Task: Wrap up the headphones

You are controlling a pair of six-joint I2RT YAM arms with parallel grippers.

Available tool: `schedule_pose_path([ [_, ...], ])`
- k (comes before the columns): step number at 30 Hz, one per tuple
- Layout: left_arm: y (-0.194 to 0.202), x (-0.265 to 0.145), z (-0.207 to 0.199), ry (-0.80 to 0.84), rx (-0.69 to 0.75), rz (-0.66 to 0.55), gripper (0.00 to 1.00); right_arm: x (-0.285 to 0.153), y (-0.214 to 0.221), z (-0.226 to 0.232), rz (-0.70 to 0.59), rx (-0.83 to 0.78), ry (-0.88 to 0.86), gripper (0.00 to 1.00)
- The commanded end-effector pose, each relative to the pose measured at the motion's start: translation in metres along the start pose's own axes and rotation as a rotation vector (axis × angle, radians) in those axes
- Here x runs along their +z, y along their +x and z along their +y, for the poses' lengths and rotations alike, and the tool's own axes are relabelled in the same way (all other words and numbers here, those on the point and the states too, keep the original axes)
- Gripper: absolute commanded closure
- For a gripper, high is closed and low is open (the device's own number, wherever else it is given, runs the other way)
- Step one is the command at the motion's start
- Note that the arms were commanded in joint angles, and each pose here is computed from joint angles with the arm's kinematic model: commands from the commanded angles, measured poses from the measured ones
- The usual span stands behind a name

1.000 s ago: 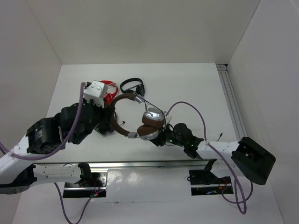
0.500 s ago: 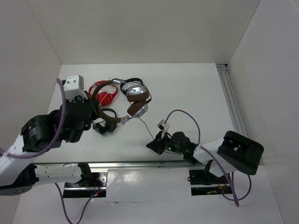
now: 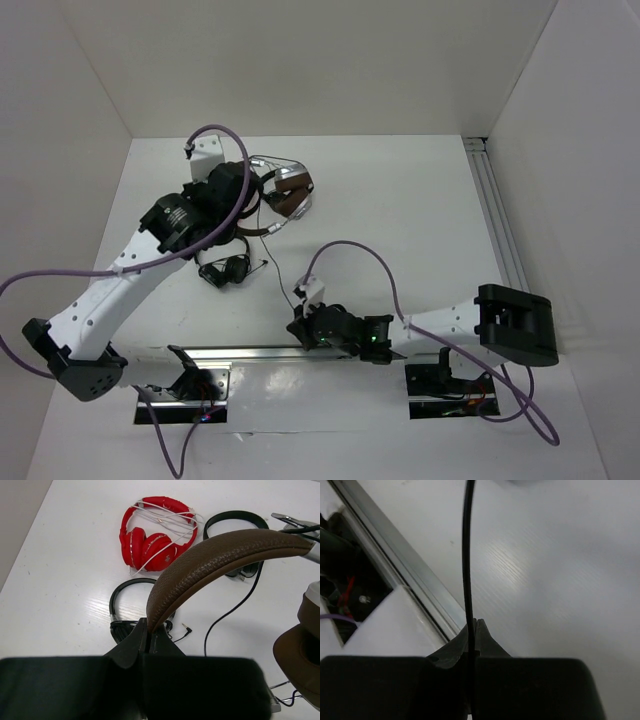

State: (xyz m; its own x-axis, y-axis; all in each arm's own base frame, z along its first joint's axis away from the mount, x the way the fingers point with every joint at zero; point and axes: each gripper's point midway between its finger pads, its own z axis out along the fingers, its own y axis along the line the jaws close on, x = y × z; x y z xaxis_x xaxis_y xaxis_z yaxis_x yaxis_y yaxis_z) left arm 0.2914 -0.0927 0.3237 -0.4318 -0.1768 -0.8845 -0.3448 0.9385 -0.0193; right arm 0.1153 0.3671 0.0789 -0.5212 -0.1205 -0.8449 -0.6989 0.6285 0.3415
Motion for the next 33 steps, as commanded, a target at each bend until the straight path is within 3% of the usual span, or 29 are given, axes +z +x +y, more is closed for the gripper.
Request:
schedule_pose_path([
  [1,-0.008,0.011,0.000,-0.043,-0.103,-0.033,1.00,0.003,-0.023,0.033,0.017,-0.087,0.045,1.00],
  [10,0.019,0.043,0.016,-0.122,0.033,0.034,1.00,-0.038,-0.073,0.078,-0.054,-0.209,0.164,1.00],
  [20,0.040,0.053,0.023,-0.140,0.126,0.100,1.00,-0.088,-0.125,0.074,-0.103,-0.270,0.238,1.00],
  [26,0.058,0.052,0.016,-0.052,0.202,0.150,1.00,-0.114,-0.159,0.078,-0.142,-0.334,0.257,1.00],
  [33,0.084,0.019,-0.017,0.196,0.339,0.137,1.00,-0.139,-0.217,0.034,-0.225,-0.397,0.450,1.00],
])
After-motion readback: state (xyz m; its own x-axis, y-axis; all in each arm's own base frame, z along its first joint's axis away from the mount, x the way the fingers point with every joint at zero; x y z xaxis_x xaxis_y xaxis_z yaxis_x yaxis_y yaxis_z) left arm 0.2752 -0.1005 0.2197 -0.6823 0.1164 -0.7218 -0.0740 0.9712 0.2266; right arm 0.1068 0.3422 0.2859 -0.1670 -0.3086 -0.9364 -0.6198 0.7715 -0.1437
